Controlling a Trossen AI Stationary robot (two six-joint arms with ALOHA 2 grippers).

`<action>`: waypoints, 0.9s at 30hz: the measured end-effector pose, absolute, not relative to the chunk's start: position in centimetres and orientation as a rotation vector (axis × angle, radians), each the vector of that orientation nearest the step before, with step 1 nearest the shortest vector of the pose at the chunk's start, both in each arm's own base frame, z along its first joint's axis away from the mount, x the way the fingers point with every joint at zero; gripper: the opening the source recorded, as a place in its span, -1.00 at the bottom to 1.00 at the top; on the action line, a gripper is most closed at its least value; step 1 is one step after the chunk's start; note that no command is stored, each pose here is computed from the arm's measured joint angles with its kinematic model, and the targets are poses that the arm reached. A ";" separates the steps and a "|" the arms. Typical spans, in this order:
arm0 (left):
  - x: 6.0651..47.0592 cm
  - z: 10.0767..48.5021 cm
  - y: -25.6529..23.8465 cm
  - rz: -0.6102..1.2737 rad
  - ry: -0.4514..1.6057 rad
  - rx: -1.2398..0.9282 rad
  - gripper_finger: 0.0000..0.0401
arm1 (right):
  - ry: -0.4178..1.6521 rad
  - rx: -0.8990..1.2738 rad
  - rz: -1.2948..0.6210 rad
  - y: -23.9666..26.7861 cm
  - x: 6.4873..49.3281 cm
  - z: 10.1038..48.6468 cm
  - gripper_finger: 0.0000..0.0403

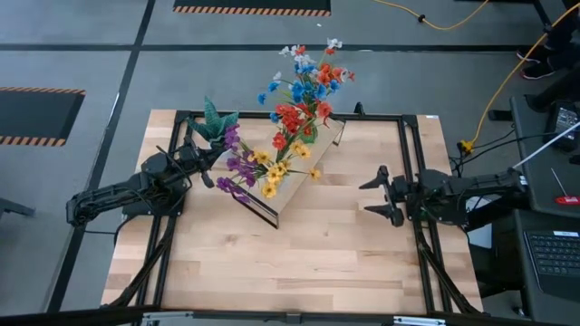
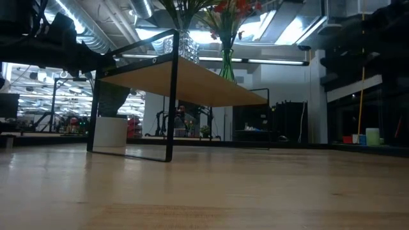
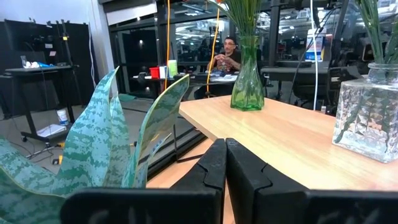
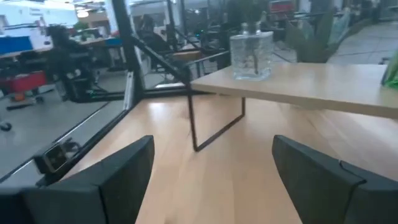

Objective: Pick and place flowers into a vace then onto a shelf
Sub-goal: Return to Home Position

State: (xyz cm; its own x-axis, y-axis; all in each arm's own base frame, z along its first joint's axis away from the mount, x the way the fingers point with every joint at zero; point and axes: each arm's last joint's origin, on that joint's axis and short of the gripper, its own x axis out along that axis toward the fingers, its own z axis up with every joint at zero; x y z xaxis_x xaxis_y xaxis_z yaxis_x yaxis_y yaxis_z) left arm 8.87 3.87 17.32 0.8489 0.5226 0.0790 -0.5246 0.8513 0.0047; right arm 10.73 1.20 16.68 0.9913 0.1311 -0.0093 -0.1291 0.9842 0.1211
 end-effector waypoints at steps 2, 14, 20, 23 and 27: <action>8.9 17.3 3.9 0.552 -0.076 0.026 -0.98 | 0.024 0.108 0.145 1.3 10.3 16.6 0.62; 8.9 17.3 3.9 0.552 -0.076 0.026 -0.97 | 0.018 0.048 0.139 1.4 9.9 16.5 0.62; 8.9 17.3 3.9 0.551 -0.075 0.026 -0.97 | 0.064 0.045 0.138 1.5 10.2 16.1 0.62; 8.9 17.3 3.9 0.552 -0.075 0.026 -0.96 | 0.069 0.044 0.138 1.5 10.2 16.0 0.62; 8.9 17.3 3.9 0.552 -0.076 0.026 -0.96 | 0.068 0.043 0.138 1.5 10.2 16.1 0.62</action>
State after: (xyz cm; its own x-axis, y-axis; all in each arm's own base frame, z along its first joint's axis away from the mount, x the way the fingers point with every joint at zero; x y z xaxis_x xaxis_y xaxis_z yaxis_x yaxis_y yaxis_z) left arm 8.87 3.87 17.32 0.8489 0.5226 0.0789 -0.5246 0.8513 0.0048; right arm 10.21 1.47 16.05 0.9882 0.1385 -0.0650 -0.1356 0.9896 0.0473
